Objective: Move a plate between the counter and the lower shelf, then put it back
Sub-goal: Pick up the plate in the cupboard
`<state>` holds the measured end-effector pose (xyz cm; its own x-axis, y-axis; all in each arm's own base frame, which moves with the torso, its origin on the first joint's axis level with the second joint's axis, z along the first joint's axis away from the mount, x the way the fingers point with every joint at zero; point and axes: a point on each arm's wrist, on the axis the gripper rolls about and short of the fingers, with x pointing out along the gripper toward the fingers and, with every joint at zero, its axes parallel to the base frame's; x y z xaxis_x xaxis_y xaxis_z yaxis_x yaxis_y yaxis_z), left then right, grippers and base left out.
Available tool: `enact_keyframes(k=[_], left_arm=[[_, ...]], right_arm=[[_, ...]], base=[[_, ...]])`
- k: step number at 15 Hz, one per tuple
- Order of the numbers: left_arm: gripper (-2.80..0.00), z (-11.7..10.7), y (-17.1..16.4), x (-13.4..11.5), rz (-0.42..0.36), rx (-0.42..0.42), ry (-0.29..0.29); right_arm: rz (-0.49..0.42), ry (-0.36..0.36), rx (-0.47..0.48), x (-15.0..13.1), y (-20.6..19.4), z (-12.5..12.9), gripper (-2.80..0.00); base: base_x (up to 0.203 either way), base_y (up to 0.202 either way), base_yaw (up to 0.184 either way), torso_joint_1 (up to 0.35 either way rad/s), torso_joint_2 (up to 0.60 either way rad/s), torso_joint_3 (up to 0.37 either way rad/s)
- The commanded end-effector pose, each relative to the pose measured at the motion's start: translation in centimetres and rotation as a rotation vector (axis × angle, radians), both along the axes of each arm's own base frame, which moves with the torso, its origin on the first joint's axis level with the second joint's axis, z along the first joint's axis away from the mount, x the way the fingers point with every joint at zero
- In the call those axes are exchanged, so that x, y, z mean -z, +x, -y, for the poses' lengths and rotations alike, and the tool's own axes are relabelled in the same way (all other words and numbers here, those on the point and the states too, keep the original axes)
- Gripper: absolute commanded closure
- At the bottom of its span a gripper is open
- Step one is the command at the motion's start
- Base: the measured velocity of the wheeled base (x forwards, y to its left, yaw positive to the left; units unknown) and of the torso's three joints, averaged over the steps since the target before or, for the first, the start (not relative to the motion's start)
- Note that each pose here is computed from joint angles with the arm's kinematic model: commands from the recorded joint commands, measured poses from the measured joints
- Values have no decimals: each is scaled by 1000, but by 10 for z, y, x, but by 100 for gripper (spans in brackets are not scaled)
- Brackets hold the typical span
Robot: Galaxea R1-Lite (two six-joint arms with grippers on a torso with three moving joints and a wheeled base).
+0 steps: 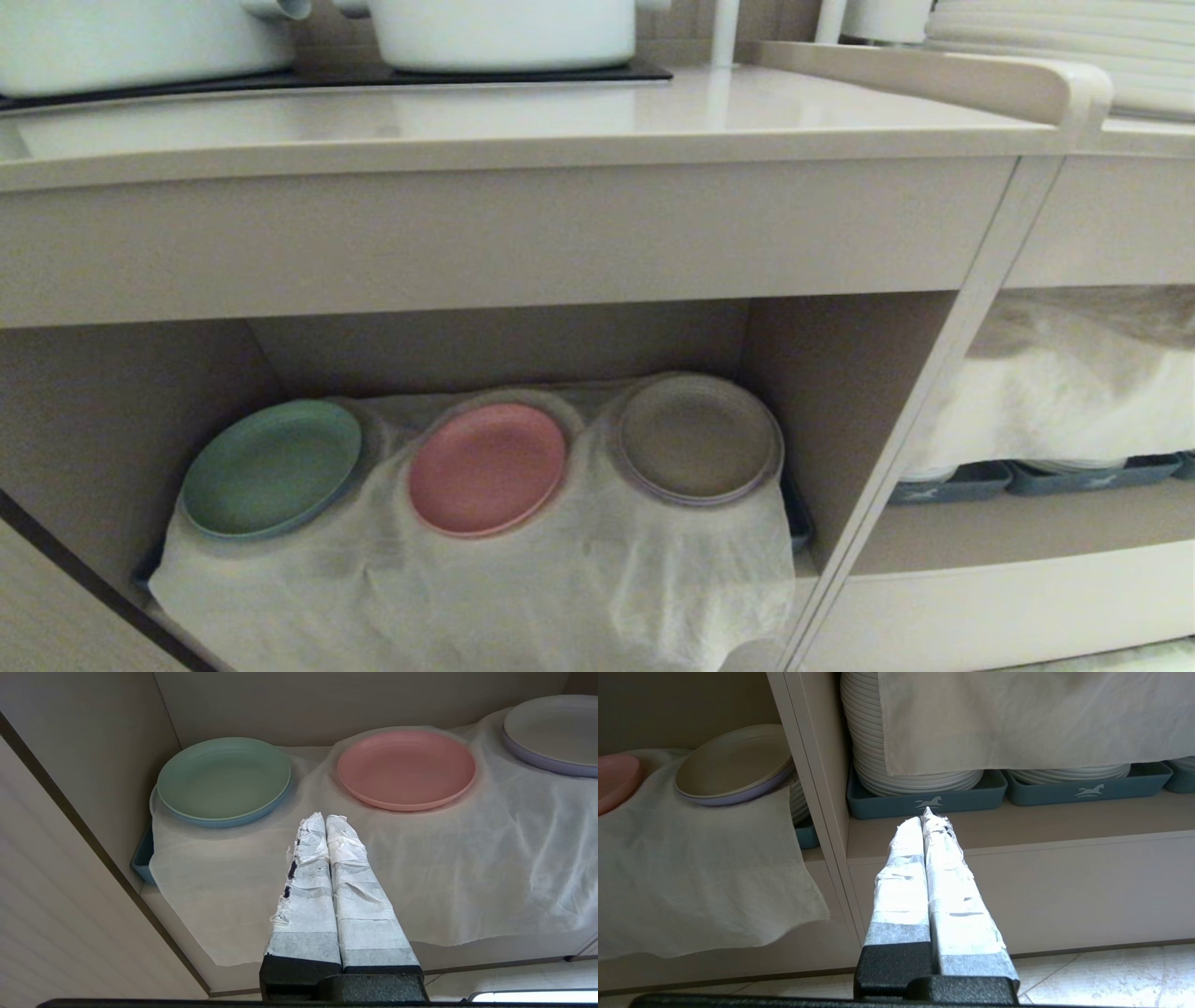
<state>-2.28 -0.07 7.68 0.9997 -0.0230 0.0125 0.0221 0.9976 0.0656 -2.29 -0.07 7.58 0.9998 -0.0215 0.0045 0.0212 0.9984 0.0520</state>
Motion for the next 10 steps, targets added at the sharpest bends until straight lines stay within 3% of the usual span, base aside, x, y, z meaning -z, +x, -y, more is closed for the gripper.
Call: enact_keyframes(k=[1, 8, 10], left_arm=[[0, 0, 0, 0, 1, -3, 2], [0, 0, -3, -9, 17, 14, 7], [0, 1, -10, -18, -26, 31, 4]], right_arm=[[0, 0, 0, 0, 0, 0, 0], [-1, 0, 0, 0, 0, 0, 0], [0, 0, 0, 0, 0, 0, 0]], base=[[0, 0, 0, 0, 0, 0], [0, 0, 0, 0, 0, 0], [0, 0, 0, 0, 0, 0]])
